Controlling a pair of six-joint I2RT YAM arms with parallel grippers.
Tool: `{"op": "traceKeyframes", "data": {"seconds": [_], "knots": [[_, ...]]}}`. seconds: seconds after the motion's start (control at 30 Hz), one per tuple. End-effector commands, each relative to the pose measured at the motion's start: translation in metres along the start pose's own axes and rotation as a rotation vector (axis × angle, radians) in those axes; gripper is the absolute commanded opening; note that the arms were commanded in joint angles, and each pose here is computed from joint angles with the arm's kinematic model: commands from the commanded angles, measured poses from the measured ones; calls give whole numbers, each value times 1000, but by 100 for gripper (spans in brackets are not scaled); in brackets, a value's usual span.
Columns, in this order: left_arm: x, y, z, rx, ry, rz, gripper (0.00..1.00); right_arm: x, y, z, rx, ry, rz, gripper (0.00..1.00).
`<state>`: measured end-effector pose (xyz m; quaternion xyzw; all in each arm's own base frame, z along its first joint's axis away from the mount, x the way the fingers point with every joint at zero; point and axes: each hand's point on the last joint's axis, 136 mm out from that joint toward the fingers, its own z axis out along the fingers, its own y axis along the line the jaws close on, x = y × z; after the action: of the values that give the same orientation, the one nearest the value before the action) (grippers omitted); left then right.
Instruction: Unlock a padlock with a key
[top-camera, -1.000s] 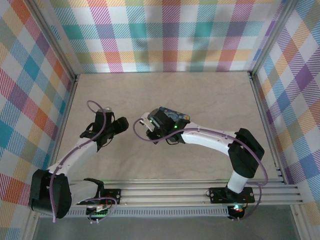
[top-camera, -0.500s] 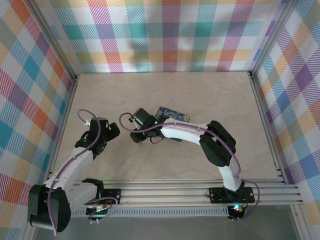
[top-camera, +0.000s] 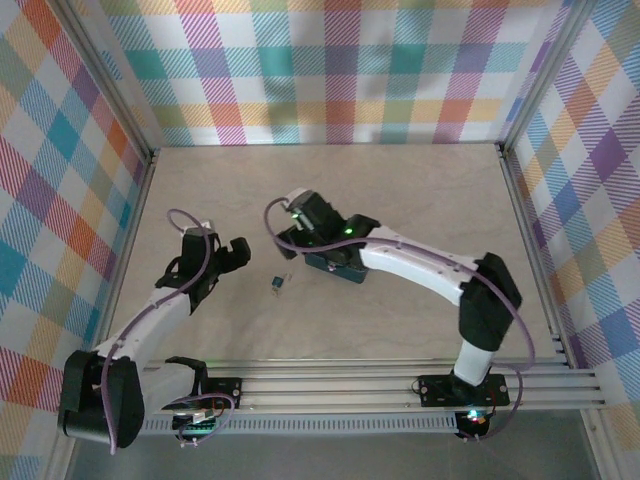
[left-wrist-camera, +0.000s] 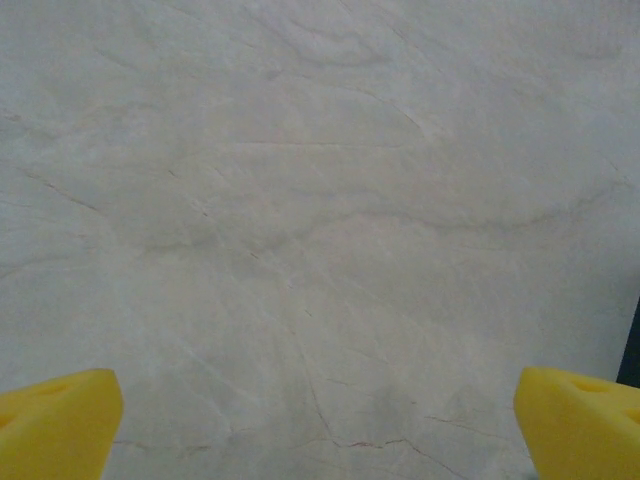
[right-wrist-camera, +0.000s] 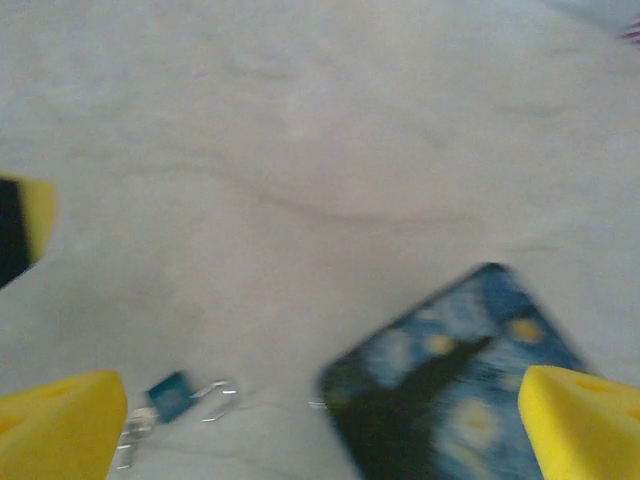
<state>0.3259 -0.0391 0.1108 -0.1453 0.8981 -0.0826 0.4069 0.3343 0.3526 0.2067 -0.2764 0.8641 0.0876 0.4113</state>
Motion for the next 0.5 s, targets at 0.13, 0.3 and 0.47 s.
{"op": "traceKeyframes", "data": {"seconds": [0.13, 0.3, 0.47], "knots": [[-52, -9, -10, -16, -211, 151, 100, 49, -156, -32, 321, -53, 304, 100], [-59, 0, -3, -82, -269, 256, 100, 103, -229, -58, 438, -73, 463, 100], [-44, 3, 14, -54, -319, 255, 100, 131, -253, -83, 543, -196, 309, 100]]}}
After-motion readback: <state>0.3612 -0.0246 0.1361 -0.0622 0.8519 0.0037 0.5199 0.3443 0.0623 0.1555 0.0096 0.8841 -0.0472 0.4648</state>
